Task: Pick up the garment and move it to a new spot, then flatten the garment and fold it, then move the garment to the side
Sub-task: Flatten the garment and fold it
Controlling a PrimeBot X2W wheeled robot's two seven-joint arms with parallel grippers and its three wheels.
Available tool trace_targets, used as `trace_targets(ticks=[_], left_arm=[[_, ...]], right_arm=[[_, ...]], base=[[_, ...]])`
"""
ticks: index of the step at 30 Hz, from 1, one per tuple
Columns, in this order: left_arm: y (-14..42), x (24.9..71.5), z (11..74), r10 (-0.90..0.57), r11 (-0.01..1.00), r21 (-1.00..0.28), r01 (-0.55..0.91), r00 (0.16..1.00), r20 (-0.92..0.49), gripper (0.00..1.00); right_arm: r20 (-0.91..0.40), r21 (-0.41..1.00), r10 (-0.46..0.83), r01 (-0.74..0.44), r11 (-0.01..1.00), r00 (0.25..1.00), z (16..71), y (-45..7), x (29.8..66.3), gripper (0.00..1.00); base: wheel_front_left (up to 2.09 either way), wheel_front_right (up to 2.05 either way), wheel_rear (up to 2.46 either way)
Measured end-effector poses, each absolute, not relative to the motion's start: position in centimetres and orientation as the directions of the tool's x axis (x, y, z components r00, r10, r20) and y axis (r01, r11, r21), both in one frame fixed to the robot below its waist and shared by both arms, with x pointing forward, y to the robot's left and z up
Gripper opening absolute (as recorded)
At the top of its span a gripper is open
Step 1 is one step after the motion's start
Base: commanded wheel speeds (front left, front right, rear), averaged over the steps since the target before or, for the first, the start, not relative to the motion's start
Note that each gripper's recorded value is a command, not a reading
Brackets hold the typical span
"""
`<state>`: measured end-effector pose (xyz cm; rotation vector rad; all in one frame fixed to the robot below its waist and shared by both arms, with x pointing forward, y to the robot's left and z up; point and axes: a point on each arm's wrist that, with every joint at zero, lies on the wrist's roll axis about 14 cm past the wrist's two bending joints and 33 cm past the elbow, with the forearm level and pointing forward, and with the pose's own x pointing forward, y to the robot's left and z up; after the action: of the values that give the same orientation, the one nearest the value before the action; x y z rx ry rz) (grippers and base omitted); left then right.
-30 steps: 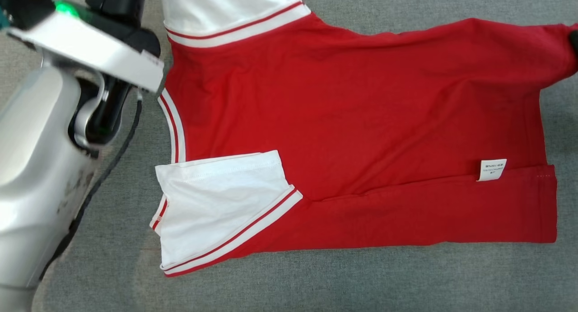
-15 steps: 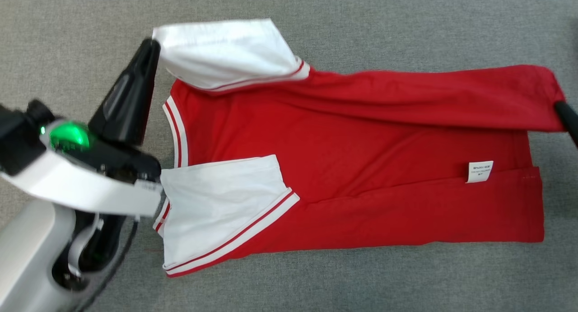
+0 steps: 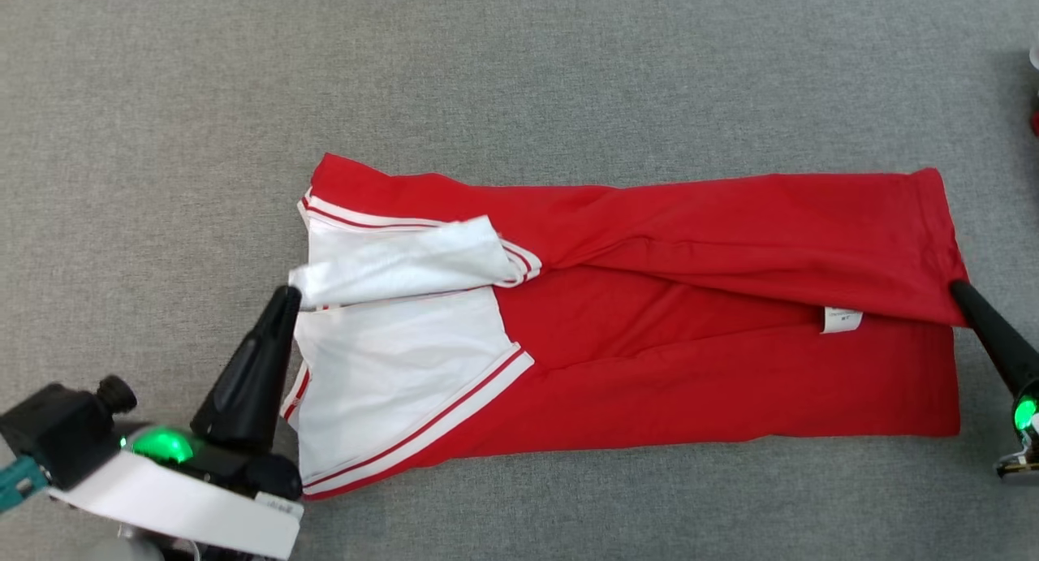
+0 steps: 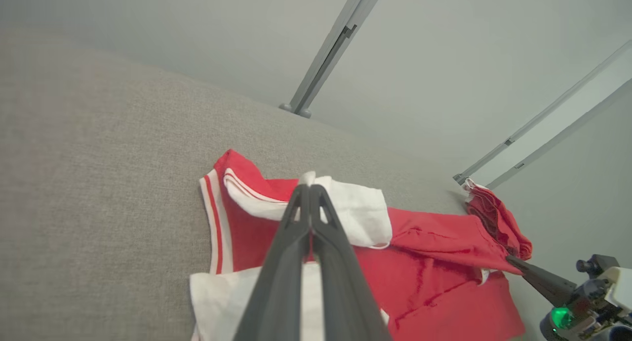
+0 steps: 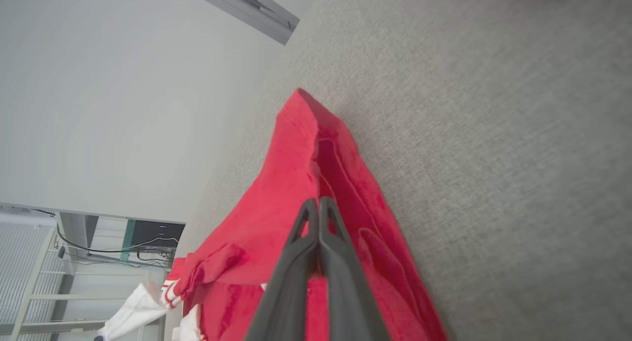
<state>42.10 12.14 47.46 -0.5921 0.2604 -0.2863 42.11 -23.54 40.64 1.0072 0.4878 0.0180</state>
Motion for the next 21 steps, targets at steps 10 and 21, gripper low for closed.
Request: trace_targets(ticks=[10,21], left_arm=[[12.4,38.5,41.2,-0.313,0.791,-0.611,0.02,0.872,-0.377,0.0],[13.7,40.4,40.2,-0.195,0.86,-0.511,-0.008,0.919,-0.342,1.0]], right_arm=[[-0.42,0.778,0.185,0.248,0.577,0.889,38.9,-23.6,41.2,0.53],[-0.197,0.657,0.059,0.087,0.749,0.979,43.2,-23.7,43.3,1.0]], base=[[0.0,0.0,0.0],[0.0,0.0,0.0]])
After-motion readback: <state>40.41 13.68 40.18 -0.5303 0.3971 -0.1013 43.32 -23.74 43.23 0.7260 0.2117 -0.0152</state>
